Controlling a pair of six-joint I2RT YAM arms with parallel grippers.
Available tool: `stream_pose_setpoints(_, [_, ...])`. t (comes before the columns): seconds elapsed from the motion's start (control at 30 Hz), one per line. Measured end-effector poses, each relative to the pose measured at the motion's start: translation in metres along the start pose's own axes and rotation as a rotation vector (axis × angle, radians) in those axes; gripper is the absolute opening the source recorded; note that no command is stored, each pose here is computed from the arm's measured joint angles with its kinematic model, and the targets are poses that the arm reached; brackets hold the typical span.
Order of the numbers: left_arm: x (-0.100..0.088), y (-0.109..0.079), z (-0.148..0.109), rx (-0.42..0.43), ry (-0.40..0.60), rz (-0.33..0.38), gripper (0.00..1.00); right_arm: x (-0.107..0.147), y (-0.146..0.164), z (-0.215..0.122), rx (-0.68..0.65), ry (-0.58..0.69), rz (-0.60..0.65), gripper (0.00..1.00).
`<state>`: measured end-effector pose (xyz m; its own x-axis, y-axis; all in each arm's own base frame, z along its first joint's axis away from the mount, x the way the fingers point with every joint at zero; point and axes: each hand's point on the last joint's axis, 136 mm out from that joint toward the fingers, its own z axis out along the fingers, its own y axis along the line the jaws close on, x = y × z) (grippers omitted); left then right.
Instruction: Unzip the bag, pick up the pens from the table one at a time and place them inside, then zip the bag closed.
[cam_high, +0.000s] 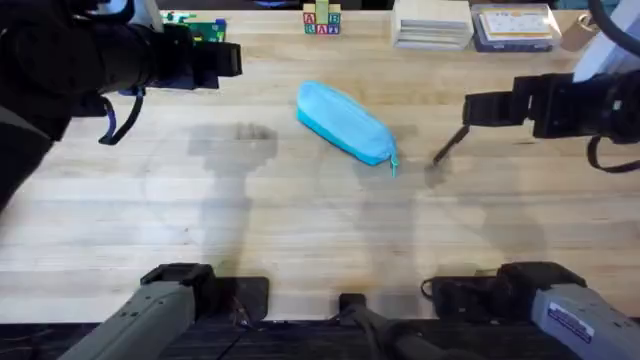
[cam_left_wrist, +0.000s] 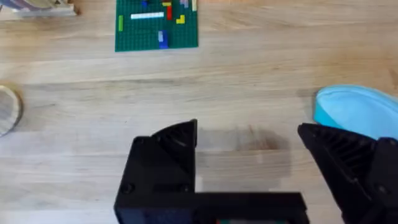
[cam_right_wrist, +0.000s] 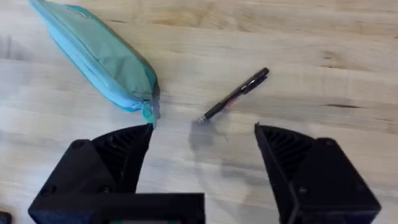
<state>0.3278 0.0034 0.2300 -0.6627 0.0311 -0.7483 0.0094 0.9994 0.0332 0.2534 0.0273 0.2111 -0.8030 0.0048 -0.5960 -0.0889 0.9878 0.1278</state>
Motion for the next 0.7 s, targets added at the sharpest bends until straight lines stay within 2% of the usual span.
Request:
stream_pose_setpoints(0.47, [-0.001, -0.038, -0.005, 0.221, -0.035, 0.288, 0.991, 0.0, 0.0, 0.0, 0.0, 0.0, 0.0, 0.998])
stream_pose_setpoints(0.7, [-0.022, -0.049, -0.009, 0.303, -0.011, 0.375, 0.991, 0.0, 0.0, 0.0, 0.0, 0.0, 0.0, 0.998])
